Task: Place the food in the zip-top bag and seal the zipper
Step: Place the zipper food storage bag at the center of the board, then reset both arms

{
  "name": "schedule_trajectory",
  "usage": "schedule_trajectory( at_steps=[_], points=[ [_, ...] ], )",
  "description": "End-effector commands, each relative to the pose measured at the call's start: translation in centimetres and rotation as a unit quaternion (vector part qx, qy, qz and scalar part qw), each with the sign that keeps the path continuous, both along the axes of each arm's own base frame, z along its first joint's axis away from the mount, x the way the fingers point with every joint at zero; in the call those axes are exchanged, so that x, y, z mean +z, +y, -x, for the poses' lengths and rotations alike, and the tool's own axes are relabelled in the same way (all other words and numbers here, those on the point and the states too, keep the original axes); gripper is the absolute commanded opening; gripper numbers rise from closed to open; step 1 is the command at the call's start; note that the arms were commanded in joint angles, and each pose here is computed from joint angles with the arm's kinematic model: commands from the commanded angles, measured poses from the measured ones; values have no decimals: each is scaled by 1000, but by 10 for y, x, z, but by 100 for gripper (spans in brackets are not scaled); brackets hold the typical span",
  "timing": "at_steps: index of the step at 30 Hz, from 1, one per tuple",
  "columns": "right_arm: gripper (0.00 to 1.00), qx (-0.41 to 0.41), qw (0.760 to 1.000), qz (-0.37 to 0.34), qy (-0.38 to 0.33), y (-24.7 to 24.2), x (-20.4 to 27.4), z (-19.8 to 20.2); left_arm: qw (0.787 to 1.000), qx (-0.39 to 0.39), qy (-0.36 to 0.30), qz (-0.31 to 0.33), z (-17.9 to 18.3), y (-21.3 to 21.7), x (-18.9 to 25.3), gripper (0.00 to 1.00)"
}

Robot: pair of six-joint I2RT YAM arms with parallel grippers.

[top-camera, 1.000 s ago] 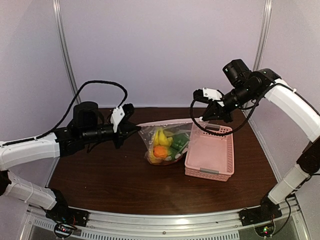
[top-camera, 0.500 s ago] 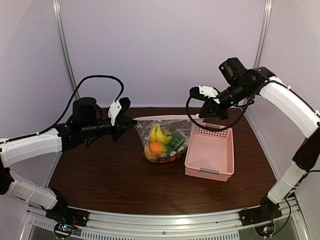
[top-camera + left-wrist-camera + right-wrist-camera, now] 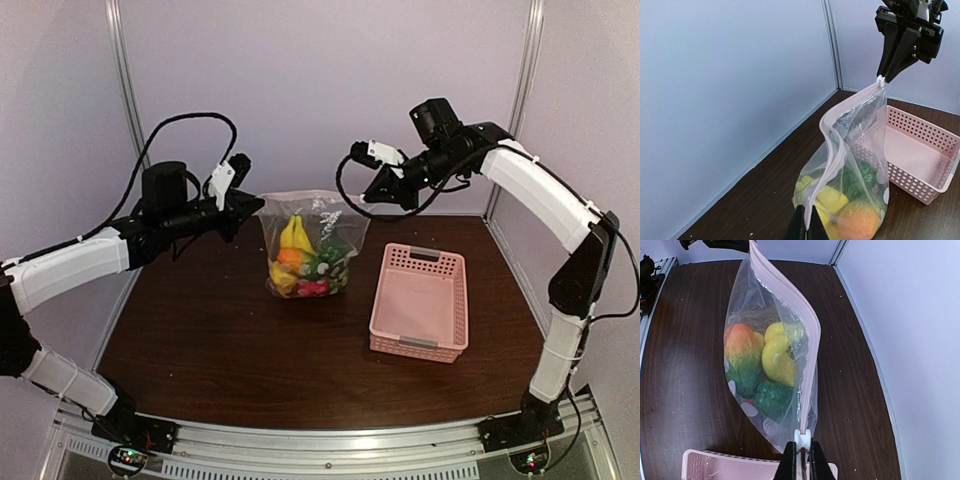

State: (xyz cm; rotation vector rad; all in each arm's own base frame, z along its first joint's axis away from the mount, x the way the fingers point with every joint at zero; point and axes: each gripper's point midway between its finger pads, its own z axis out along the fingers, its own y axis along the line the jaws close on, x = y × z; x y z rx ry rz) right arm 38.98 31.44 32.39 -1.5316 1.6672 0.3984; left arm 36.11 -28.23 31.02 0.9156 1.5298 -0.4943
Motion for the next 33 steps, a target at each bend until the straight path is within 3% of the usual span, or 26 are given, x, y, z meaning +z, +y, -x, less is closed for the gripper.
schedule_trajectory(
  at_steps=[1, 4, 6, 8, 12, 15, 18, 23, 26, 28, 31, 32, 33],
  points=[
    [0, 52, 998, 8, -34, 6, -1, 49, 999, -24, -25, 9, 33, 11, 9, 0],
    [0, 79, 995, 31, -46, 7, -28, 85, 998, -61, 17, -6, 62, 14, -22, 1],
    [3, 104, 993, 42, -21, 14, -57, 108, 995, -82, 58, -21, 80, 17, -48, 15],
    [20, 123, 991, 52, 22, 22, -80, 126, 991, -89, 94, -33, 96, 23, -70, 31],
    [43, 170, 979, 53, 95, 20, -81, 163, 993, -71, 86, -34, 113, 40, -68, 44],
    [51, 176, 980, 46, 87, 7, -58, 178, 997, -43, 51, -22, 116, 52, -45, 54],
    [54, 141, 988, 21, 58, -5, -36, 172, 999, -30, 36, -19, 114, 57, -35, 61],
    [56, 57, 997, -18, 44, -28, -15, 146, 998, -17, 39, -34, 107, 58, -34, 62],
    [57, -44, 996, -64, 34, -53, 4, 109, 997, 41, 45, -37, 88, 68, -33, 64],
    [59, -115, 988, -105, 21, -75, 19, 80, 990, 124, 51, -39, 67, 87, -31, 67],
    [77, -218, 963, -157, 20, -115, 29, 48, 970, 236, 50, -27, 47, 118, -15, 71],
    [95, -250, 953, -168, 19, -128, 30, 40, 964, 259, 48, -20, 45, 126, -9, 76],
    [99, -278, 944, -179, 12, -141, 31, 34, 960, 276, 47, -10, 44, 132, -3, 93]
  ],
)
